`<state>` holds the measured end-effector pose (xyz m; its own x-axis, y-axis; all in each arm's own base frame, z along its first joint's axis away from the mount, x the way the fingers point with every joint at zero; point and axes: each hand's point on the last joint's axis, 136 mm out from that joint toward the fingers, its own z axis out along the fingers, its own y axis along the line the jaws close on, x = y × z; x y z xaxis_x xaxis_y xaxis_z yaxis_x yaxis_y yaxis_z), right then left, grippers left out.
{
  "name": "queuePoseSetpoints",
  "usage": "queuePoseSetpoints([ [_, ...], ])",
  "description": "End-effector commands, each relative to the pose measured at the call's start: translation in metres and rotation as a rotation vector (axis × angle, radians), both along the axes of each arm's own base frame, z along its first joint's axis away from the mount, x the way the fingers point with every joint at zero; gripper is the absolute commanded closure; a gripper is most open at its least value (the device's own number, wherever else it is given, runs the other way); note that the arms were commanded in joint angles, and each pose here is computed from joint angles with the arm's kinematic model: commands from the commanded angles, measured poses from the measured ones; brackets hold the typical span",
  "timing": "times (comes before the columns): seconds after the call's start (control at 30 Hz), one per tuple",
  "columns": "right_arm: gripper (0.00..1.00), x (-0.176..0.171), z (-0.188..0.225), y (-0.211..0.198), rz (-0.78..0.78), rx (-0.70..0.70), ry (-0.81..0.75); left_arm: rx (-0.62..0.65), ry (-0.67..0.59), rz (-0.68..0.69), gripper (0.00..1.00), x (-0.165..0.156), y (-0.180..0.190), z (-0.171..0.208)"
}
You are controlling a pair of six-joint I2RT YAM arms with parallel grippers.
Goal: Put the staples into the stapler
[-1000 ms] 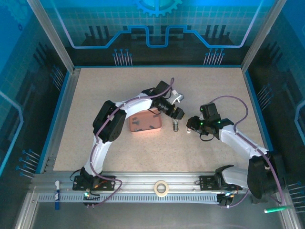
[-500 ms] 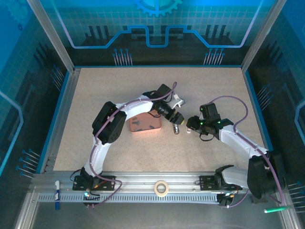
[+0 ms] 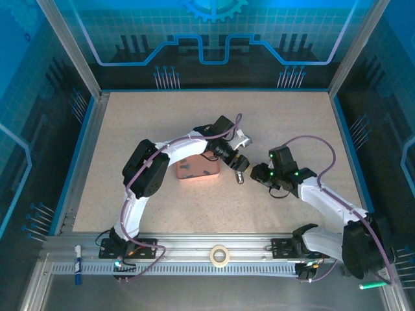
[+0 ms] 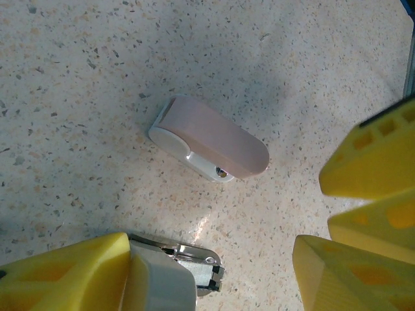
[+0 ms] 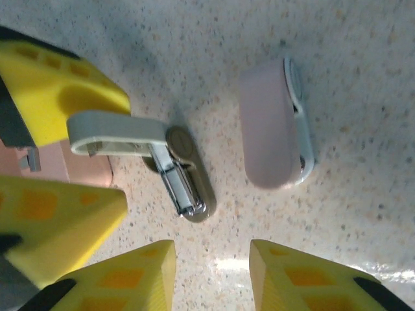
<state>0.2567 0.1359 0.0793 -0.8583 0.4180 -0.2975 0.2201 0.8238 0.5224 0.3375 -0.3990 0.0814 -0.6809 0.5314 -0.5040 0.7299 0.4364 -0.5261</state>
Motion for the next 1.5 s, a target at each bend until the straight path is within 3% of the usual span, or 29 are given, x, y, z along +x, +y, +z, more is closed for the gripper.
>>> queuePoseSetpoints([
  [0.0,0.65,-0.007,-0.012,0.008,-0.077,0.071,0.029,-0.030,-0.026,-0.006,0.32,-0.004,-0.001,0.020],
  [0.27,0.73,-0.006,-0.045,0.027,-0.197,0.194,0.038,-0.028,-0.011,-0.008,0.32,-0.008,0.001,0.017],
  [0.6,0.79,0.009,-0.061,0.046,-0.232,0.272,0.019,-0.039,-0.007,-0.008,0.32,-0.009,0.001,0.020],
  [1.0,0.79,0.012,-0.055,0.048,-0.220,0.266,0.004,-0.035,0.005,-0.002,0.33,-0.011,0.006,0.022],
  [1.47,0.76,-0.003,-0.039,0.016,-0.242,0.161,-0.008,-0.037,0.037,-0.021,0.34,-0.024,0.011,0.018],
])
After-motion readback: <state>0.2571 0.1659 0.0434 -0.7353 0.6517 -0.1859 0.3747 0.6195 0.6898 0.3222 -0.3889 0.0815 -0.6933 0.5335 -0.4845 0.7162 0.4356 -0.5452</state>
